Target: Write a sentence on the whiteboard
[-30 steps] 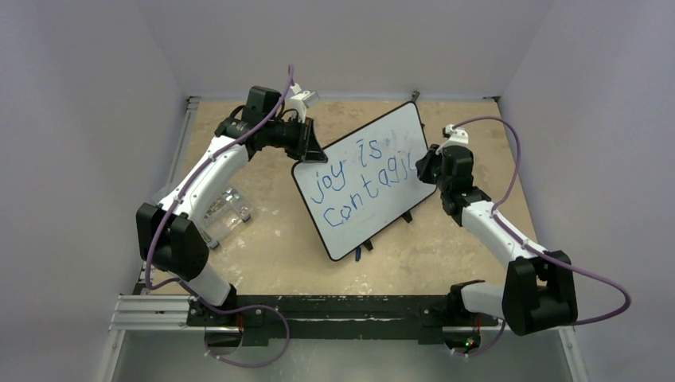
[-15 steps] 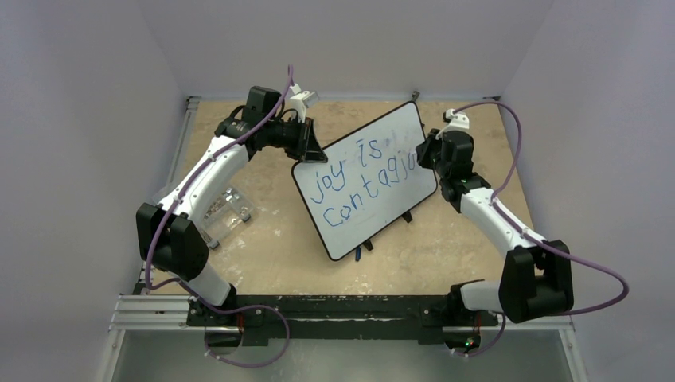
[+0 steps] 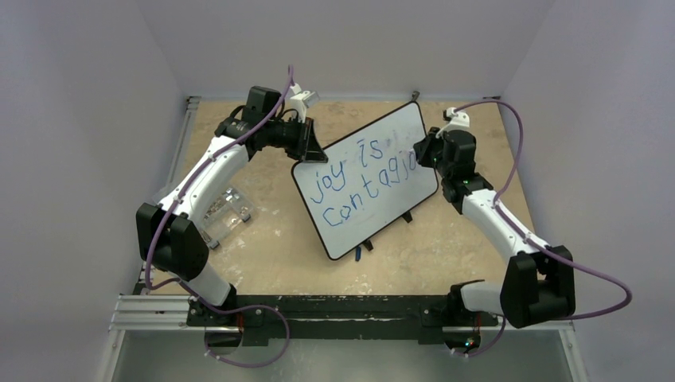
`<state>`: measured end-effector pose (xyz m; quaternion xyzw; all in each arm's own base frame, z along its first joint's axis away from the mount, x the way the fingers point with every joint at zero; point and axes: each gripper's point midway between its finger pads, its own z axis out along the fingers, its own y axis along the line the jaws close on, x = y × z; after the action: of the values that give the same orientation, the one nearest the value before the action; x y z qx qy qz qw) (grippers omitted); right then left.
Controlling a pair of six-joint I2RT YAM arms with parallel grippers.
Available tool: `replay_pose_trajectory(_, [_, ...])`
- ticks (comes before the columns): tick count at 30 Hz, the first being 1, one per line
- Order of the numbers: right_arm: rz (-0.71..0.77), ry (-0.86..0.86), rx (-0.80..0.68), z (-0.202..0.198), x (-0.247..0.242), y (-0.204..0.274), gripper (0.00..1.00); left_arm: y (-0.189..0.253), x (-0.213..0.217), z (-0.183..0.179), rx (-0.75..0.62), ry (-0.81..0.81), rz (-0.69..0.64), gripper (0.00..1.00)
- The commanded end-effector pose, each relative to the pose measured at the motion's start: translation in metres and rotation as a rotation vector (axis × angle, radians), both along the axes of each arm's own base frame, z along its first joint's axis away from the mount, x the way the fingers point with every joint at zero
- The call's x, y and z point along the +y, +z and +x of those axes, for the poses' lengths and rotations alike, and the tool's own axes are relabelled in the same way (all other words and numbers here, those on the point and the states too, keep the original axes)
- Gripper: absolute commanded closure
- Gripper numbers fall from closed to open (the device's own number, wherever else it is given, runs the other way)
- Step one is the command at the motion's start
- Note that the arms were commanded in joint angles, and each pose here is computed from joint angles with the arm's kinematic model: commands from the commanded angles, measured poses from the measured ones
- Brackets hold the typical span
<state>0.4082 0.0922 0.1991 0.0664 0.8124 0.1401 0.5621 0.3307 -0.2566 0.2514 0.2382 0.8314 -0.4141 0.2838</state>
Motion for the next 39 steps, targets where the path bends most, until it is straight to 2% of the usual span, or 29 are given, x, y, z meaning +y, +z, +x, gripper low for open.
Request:
replay_pose_trajectory(1, [0.021,0.033,-0.065,-0.006,0.005,0.024,1.00,0.022,0.002,0.011,-0.165,-0.010,0.004,1.00])
replay_pose_trajectory(16, [-0.036,-0.093,-0.069,-0.014,-0.024,0.030,1.00,0.023,0.003,0.011,-0.169,-0.009,0.006,1.00])
replay_pose_trajectory(39, [-0.044,-0.080,0.010,-0.002,-0.021,-0.009,1.00,0.022,0.003,0.012,-0.167,-0.009,0.007,1.00])
